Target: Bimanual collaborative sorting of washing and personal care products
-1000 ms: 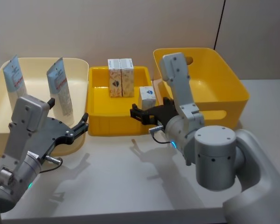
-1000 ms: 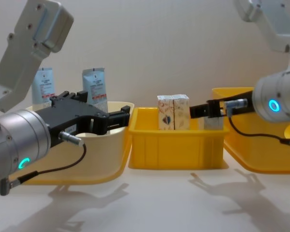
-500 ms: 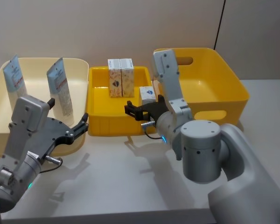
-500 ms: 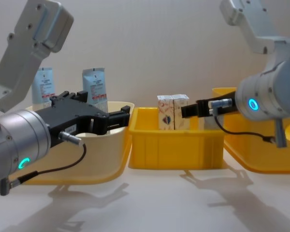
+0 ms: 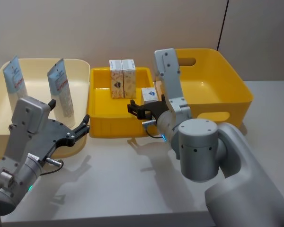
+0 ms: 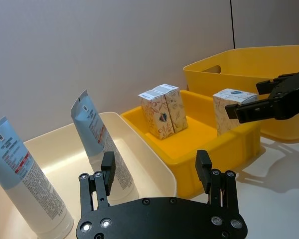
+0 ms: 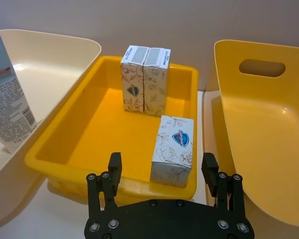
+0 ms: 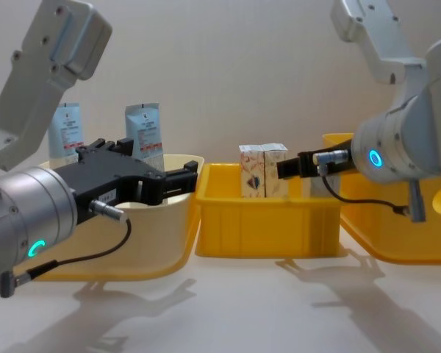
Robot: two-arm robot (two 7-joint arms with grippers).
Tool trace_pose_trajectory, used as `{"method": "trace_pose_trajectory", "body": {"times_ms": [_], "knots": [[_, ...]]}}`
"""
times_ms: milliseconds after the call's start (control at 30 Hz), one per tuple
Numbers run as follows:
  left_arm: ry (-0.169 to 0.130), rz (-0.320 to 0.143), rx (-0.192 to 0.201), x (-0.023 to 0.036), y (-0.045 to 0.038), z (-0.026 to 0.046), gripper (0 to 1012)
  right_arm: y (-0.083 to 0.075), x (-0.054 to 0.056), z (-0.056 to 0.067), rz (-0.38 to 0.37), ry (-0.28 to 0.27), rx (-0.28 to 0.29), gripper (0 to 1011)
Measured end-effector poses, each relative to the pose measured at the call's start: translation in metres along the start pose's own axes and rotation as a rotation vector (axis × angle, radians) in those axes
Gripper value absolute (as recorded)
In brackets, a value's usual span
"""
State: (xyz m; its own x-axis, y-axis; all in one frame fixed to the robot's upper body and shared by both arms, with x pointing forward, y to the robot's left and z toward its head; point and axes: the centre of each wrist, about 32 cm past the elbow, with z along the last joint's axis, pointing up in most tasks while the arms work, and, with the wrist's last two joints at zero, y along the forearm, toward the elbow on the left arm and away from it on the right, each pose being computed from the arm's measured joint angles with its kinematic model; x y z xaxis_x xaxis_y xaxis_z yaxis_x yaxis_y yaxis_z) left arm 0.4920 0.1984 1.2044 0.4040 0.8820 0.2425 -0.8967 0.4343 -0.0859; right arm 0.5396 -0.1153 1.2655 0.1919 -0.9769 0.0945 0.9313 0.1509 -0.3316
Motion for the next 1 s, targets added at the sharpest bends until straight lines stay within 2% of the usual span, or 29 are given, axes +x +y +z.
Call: {"method": "trace_pose_trajectory", "body": {"times_ms": [467,1000], "knots": [[0.000,0.000,0.000,0.0000,0.0000,0.0000,1003,0.007,0.002,0.000,-0.020,0.010,-0.011,1001],[0.000,0.000,0.000,0.0000,0.0000,0.0000,1003,0.021,0.002,0.002,-0.016,0.016,-0.023,1001]]}}
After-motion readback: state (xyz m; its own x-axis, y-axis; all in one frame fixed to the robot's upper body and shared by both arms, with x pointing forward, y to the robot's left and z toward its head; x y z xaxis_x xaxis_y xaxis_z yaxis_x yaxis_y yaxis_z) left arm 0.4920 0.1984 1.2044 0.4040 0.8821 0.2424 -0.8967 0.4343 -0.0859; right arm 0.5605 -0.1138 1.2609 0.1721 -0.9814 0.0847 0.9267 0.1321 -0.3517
